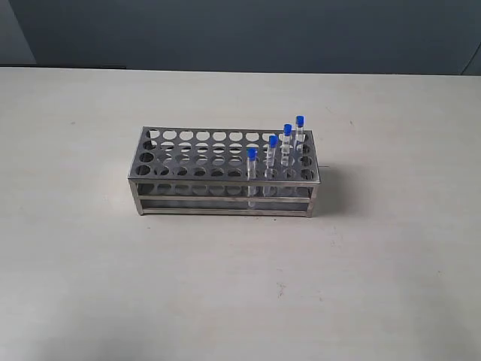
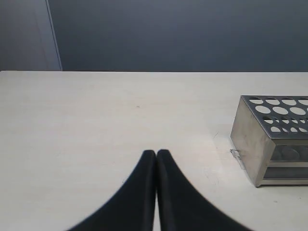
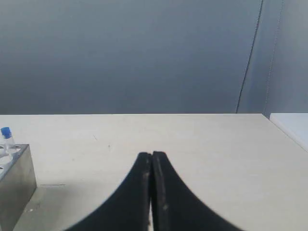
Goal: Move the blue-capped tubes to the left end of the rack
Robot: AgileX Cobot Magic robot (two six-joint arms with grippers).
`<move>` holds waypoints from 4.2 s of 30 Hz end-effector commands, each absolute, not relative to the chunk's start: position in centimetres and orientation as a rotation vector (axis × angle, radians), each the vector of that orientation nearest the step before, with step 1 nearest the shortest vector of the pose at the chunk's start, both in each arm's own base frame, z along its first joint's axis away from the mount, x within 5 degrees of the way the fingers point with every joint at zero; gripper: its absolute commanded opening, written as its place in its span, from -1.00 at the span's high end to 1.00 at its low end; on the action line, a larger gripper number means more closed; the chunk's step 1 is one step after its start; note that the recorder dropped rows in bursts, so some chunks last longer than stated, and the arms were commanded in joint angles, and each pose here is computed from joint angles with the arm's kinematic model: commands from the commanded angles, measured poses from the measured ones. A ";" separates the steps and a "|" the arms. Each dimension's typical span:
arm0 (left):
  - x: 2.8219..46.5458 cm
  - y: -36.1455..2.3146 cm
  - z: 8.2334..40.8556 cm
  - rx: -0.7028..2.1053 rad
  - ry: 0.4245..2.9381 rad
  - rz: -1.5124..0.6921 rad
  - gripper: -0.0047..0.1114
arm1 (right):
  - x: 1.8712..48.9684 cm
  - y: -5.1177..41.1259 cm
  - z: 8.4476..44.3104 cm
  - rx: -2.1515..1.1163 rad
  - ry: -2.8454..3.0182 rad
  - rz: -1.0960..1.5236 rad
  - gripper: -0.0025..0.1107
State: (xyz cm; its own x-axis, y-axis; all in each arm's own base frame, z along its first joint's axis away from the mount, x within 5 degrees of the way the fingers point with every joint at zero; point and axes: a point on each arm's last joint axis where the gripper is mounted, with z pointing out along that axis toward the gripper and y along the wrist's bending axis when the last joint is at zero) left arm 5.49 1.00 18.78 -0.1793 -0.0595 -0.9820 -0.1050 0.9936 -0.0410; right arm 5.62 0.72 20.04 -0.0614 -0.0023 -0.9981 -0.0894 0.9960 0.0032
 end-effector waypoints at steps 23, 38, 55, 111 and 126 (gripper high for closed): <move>5.5 0.9 19.0 -0.115 1.740 0.032 0.90 | 5.6 0.0 21.4 0.786 1.329 0.884 0.97; 5.5 0.9 18.9 -0.117 1.741 0.030 0.90 | 9.4 3.2 34.5 -0.114 1.750 0.430 0.97; 5.5 0.9 18.9 -0.117 1.741 0.030 0.90 | 27.0 23.4 29.4 -1.012 2.497 0.439 0.97; 5.5 0.9 19.0 -0.117 1.741 0.030 0.90 | 28.0 27.5 24.7 -1.199 2.452 0.288 0.97; 5.5 0.9 19.0 -0.117 1.741 0.030 0.90 | 27.8 27.2 28.6 -1.114 2.276 0.340 0.97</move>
